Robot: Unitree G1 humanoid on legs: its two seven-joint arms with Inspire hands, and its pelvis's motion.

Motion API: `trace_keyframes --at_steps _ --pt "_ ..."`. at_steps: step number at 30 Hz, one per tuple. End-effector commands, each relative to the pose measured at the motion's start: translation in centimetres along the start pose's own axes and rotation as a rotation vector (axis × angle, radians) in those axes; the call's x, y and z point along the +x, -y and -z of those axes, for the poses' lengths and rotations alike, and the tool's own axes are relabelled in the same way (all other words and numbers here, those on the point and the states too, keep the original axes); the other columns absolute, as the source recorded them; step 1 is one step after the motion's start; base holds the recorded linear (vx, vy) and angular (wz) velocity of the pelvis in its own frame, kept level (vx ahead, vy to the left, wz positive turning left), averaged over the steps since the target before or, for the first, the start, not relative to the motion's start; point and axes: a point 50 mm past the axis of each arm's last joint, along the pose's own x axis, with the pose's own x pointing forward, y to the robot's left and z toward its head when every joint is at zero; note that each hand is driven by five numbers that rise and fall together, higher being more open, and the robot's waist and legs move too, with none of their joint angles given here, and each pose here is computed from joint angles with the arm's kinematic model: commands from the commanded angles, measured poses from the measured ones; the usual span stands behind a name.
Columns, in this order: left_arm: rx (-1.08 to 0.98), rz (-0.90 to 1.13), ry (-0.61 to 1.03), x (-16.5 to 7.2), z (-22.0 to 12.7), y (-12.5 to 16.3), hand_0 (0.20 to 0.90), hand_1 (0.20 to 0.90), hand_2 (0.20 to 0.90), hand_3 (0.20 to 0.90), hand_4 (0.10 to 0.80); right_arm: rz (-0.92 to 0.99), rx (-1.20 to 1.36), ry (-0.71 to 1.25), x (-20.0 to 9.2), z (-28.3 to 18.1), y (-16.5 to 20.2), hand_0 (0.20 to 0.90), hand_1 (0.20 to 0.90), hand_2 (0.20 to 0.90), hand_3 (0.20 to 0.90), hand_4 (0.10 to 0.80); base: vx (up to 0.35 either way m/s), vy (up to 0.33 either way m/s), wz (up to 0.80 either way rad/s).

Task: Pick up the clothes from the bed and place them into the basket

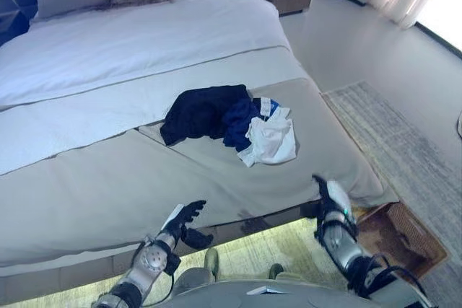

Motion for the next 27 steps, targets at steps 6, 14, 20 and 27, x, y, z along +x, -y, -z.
trace_keyframes --at_steps 6,14,20,27 --pt "-0.116 -0.160 0.334 2.1 -9.6 -6.3 0.900 0.900 0.900 0.900 0.800 0.390 0.182 0.237 6.7 -11.9 12.6 0.900 0.900 0.900 0.900 0.800 -0.042 -0.248 0.84" --pt "-0.150 -0.173 0.616 1.5 -15.4 -6.7 0.900 0.900 0.900 0.900 0.800 0.516 0.224 0.300 7.6 -16.1 21.3 0.900 0.900 0.900 0.900 0.800 -0.124 -0.040 0.36" --pt "-0.186 -0.196 0.730 0.4 -17.8 -7.8 0.900 0.900 0.900 0.900 0.800 0.562 0.181 0.255 7.8 -17.3 23.9 0.900 0.900 0.900 0.900 0.800 -0.054 0.011 0.15" --pt "-0.185 -0.227 0.773 -0.1 -19.2 -8.7 0.900 0.900 0.900 0.900 0.800 0.552 0.194 0.152 8.2 -17.2 24.5 0.900 0.900 0.900 0.900 0.800 -0.046 -0.025 0.08"
